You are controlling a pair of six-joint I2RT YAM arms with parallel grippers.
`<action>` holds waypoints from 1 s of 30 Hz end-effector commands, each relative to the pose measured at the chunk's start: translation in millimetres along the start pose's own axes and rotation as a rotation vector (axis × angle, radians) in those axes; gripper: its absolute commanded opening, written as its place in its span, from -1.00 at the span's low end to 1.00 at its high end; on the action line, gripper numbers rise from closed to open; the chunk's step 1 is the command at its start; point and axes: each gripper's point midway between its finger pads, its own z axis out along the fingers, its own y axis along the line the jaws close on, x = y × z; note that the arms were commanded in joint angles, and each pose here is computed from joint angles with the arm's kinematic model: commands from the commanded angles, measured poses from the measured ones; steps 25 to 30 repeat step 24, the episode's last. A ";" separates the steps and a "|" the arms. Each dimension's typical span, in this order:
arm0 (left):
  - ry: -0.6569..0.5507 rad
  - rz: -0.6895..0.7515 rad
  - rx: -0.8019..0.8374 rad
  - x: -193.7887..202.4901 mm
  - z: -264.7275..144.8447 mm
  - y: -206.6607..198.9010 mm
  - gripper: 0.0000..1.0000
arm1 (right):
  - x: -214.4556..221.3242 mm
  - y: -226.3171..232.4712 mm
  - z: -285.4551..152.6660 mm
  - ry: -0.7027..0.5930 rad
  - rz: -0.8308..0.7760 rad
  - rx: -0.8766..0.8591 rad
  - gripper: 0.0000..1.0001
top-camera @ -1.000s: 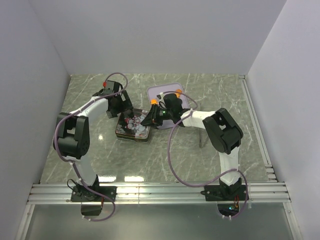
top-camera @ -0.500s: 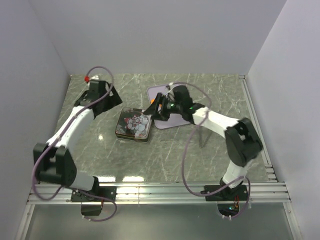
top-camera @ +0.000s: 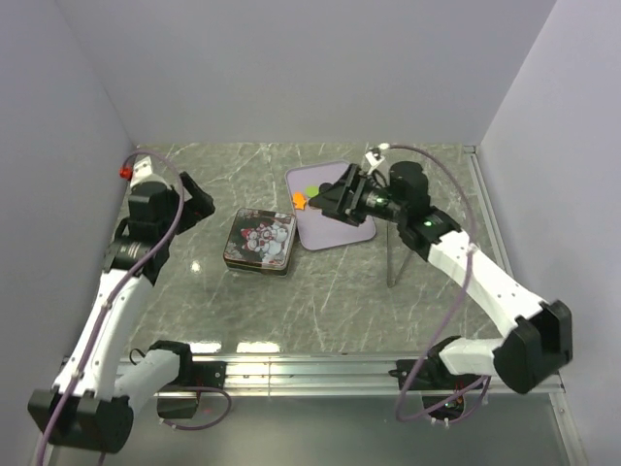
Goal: Pack the cookies
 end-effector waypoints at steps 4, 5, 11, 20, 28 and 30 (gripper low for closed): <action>-0.025 -0.023 0.035 6.2 -36.6 7.2 0.99 | -109.5 56.1 -83.8 -0.372 0.355 -0.177 0.61; -0.024 -0.026 0.040 9.5 -37.8 8.5 0.99 | -118.9 65.1 -90.2 -0.383 0.370 -0.228 0.63; -0.052 -0.014 0.046 8.9 -51.9 13.8 0.99 | -119.0 63.0 -92.5 -0.314 0.250 -0.166 0.66; -0.164 -0.036 0.020 10.1 -64.8 35.2 0.99 | -83.1 29.9 -124.2 -0.438 0.159 -0.055 0.66; -0.213 -0.029 0.013 5.6 -67.6 40.3 0.99 | -82.3 25.5 -134.1 -0.453 0.084 0.046 0.66; -0.213 -0.029 0.013 5.6 -67.6 40.3 0.99 | -82.3 25.5 -134.1 -0.453 0.084 0.046 0.66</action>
